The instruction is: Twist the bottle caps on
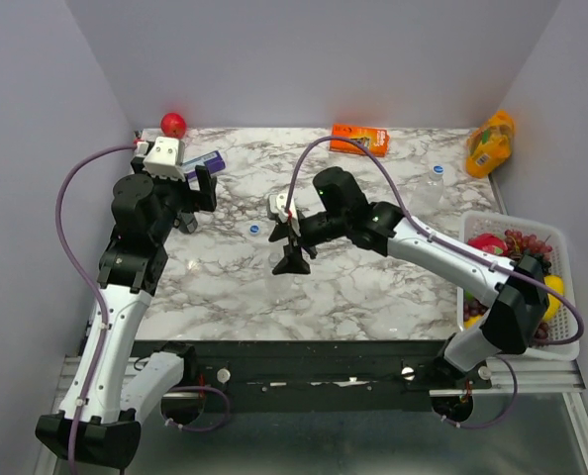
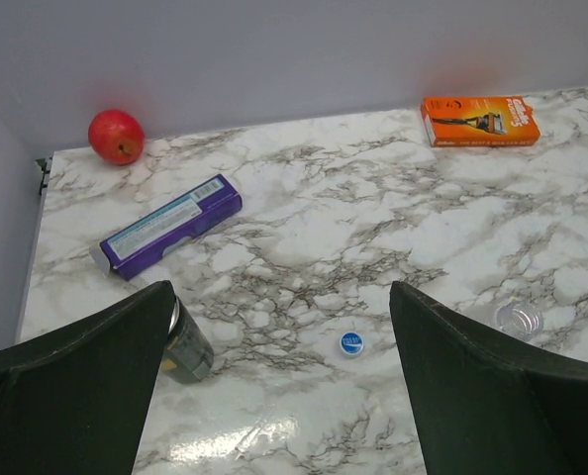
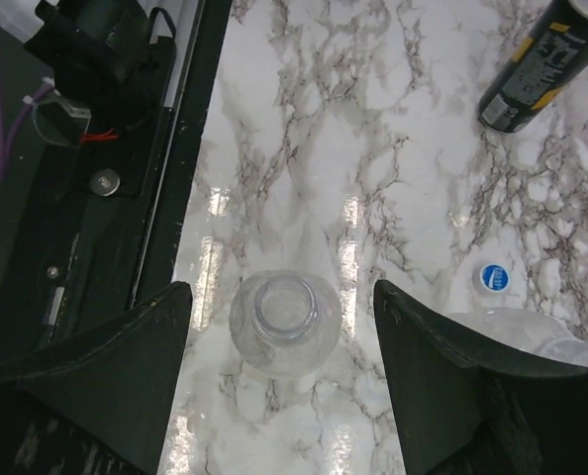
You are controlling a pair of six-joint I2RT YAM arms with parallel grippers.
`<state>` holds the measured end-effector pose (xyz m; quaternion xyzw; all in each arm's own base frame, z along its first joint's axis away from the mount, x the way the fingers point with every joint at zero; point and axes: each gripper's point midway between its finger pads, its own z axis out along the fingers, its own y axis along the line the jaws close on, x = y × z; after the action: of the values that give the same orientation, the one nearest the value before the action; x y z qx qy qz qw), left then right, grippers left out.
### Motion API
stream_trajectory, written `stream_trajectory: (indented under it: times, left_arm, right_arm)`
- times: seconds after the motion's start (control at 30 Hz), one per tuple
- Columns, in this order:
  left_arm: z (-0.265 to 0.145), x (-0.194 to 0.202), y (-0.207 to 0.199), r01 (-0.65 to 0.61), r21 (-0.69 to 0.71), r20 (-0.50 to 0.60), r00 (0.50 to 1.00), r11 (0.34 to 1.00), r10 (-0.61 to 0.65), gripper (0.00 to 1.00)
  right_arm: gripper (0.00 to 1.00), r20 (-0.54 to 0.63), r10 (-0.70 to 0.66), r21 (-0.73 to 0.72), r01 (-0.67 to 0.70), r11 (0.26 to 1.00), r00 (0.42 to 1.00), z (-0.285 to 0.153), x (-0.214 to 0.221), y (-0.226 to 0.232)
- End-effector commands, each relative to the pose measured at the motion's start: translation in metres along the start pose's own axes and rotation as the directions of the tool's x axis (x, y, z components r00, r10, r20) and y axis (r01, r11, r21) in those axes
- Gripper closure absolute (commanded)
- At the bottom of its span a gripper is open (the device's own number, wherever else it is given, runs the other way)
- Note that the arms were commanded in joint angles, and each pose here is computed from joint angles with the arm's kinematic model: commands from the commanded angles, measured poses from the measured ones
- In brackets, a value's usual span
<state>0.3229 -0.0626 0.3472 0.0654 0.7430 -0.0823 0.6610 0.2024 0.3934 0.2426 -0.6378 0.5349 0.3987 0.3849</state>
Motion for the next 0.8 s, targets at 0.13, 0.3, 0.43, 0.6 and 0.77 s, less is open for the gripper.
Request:
stream_trajectory:
  times: [0.13,0.3,0.43,0.6,0.77]
  left_arm:
    - [-0.018,-0.005,-0.003,0.011,0.032,0.023,1.000,0.999,-0.011,0.01]
    - [-0.016,-0.001,-0.011,0.000,0.085,0.013,1.000,0.996,-0.002,0.01]
    - [-0.014,0.012,-0.025,-0.028,0.174,-0.010,1.000,0.984,0.030,0.01]
    - [-0.028,0.031,-0.074,-0.089,0.473,-0.018,0.994,0.877,0.111,0.01]
    - [-0.058,0.045,-0.132,-0.146,0.715,0.016,0.981,0.684,0.193,0.01]
  right_arm:
    - [0.26,-0.033,0.072,0.014,-0.072,0.997,0.997,0.018,0.015,-0.008]
    - [0.42,-0.043,0.071,0.019,-0.070,0.997,0.997,0.021,0.024,-0.008]
    - [0.67,-0.043,0.081,0.035,-0.080,0.996,0.996,0.022,0.026,-0.011]
    - [0.88,-0.065,0.042,0.066,-0.038,0.997,0.997,-0.010,0.003,-0.010]
    - [0.93,-0.026,0.184,0.069,-0.182,0.981,0.983,-0.068,-0.031,-0.011]
